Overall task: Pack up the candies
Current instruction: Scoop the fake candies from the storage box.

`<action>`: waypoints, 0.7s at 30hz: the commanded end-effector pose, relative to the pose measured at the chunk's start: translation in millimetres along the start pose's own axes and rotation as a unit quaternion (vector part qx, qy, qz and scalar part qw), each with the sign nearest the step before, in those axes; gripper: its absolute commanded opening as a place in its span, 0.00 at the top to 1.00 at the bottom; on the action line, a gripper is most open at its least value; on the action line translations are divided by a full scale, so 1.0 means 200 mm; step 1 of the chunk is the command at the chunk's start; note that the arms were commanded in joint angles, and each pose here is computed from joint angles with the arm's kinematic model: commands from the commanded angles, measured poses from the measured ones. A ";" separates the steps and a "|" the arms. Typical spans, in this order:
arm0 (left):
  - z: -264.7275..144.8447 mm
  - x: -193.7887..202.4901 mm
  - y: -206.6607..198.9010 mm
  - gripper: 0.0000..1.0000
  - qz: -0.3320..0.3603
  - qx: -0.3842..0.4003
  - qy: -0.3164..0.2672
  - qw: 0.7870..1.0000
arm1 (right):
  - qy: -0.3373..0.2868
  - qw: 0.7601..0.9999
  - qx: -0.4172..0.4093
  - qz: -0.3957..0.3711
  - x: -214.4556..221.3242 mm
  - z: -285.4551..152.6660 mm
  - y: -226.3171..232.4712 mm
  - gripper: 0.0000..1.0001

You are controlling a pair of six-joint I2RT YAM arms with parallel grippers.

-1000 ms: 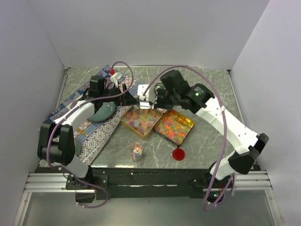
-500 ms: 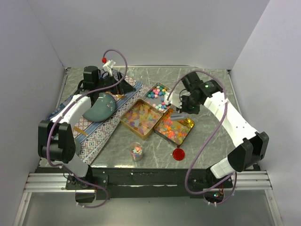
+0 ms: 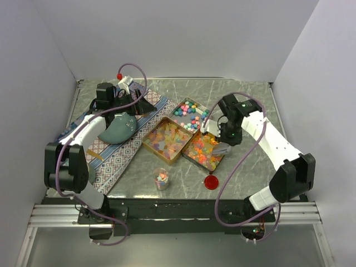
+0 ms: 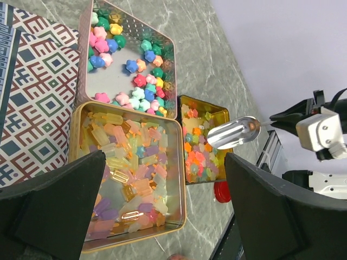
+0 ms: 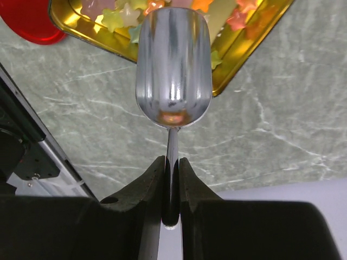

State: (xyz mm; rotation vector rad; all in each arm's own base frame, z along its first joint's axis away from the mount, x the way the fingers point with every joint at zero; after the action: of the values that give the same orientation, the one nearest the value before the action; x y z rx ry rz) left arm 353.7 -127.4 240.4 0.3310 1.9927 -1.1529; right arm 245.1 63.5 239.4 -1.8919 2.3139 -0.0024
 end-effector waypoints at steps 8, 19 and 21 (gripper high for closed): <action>0.01 0.01 0.04 0.02 0.011 -0.009 0.000 1.000 | 0.040 0.993 0.037 -0.100 0.00 0.14 -0.13 1.00; 0.04 0.06 0.11 0.02 -0.001 -0.025 0.019 1.000 | 0.029 0.995 0.024 -0.097 -0.09 0.29 -0.25 1.00; 0.05 0.07 0.13 0.02 0.000 -0.027 0.021 0.999 | 0.028 0.994 0.025 -0.101 -0.10 0.30 -0.27 1.00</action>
State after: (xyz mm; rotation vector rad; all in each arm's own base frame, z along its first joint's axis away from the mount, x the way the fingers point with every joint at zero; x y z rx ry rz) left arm 361.3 -126.2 216.4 0.3099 2.0584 -1.1258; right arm 287.9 73.2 180.3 -1.9848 2.3022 -0.0812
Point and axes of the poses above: each gripper's point midway between its finger pads, its own z axis out along the fingers, its own y axis along the line the jaws close on, x = y × z, the point moved 8 cm from there along -z, back along the fingers, and after that the axes turned 5 degrees about z, right-handed, at the moved point
